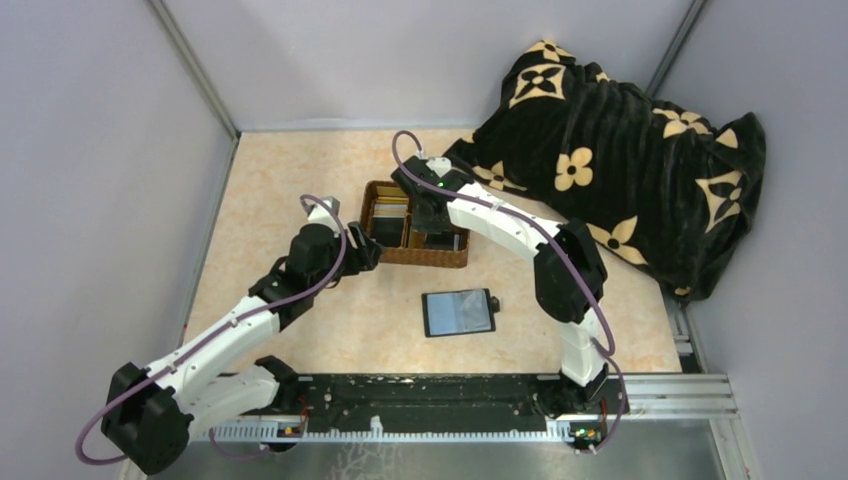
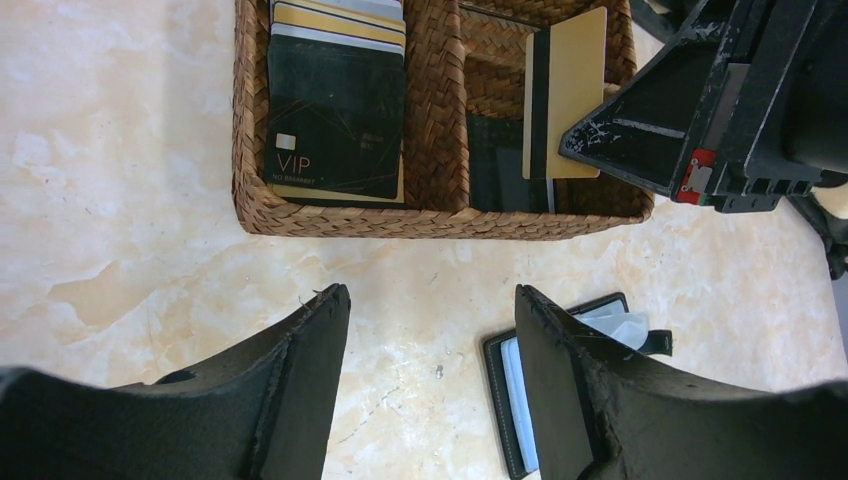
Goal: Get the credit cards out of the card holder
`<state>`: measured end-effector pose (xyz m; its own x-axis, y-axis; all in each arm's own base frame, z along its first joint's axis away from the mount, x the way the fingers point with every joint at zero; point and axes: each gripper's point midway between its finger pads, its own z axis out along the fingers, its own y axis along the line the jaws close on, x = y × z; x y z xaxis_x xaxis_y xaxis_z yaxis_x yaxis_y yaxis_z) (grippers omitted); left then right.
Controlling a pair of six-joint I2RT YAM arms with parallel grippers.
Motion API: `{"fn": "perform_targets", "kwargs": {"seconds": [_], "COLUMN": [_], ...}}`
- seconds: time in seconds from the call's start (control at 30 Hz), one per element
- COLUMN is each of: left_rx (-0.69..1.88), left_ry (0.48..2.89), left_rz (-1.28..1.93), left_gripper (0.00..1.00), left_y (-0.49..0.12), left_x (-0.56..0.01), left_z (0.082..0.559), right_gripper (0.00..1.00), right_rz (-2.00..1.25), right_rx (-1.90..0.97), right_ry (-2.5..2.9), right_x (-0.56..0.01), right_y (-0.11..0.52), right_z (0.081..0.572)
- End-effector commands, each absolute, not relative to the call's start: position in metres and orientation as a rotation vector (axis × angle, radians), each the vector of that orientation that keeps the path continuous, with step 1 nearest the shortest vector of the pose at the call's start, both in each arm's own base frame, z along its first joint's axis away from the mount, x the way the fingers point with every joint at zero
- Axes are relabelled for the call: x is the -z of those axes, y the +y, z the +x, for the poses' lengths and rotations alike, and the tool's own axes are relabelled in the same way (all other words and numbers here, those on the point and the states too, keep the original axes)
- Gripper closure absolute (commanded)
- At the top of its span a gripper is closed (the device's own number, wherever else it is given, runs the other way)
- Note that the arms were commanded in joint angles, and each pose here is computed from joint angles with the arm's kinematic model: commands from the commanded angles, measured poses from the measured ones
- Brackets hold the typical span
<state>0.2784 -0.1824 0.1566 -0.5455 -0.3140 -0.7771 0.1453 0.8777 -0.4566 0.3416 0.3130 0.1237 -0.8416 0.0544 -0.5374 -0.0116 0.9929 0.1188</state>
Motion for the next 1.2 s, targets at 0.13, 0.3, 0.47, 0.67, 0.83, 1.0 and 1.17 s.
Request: {"fn": "perform_targets", "kwargs": {"seconds": [0.13, 0.3, 0.47, 0.67, 0.83, 1.0, 1.17], "left_rx": [0.600, 0.607, 0.632, 0.637, 0.632, 0.639, 0.631], "left_ry": [2.065, 2.062, 2.050, 2.022, 2.023, 2.024, 2.024], "left_rz": [-0.103, -0.098, -0.089, -0.096, -0.090, -0.088, -0.087], "left_gripper": [0.32, 0.32, 0.32, 0.32, 0.32, 0.32, 0.32], "left_y": [-0.183, -0.183, -0.186, -0.183, -0.182, -0.183, -0.182], "left_x": [-0.155, -0.153, -0.157, -0.160, -0.159, -0.159, -0.158], "left_z": [0.278, 0.277, 0.276, 0.274, 0.273, 0.273, 0.273], "right_gripper": [1.00, 1.00, 1.00, 1.00, 1.00, 1.00, 1.00], "right_rz": [0.010, 0.006, -0.003, -0.015, -0.006, 0.014, 0.029], "right_rx": [-0.182, -0.177, -0.194, -0.190, -0.163, -0.158, -0.154], "right_ry": [2.564, 2.565, 2.583, 2.637, 2.653, 2.651, 2.651], "right_x": [-0.135, -0.143, -0.152, -0.141, -0.132, -0.128, -0.125], "right_y": [0.328, 0.329, 0.332, 0.333, 0.332, 0.330, 0.328], "right_z": [0.340, 0.337, 0.334, 0.326, 0.327, 0.329, 0.335]}}
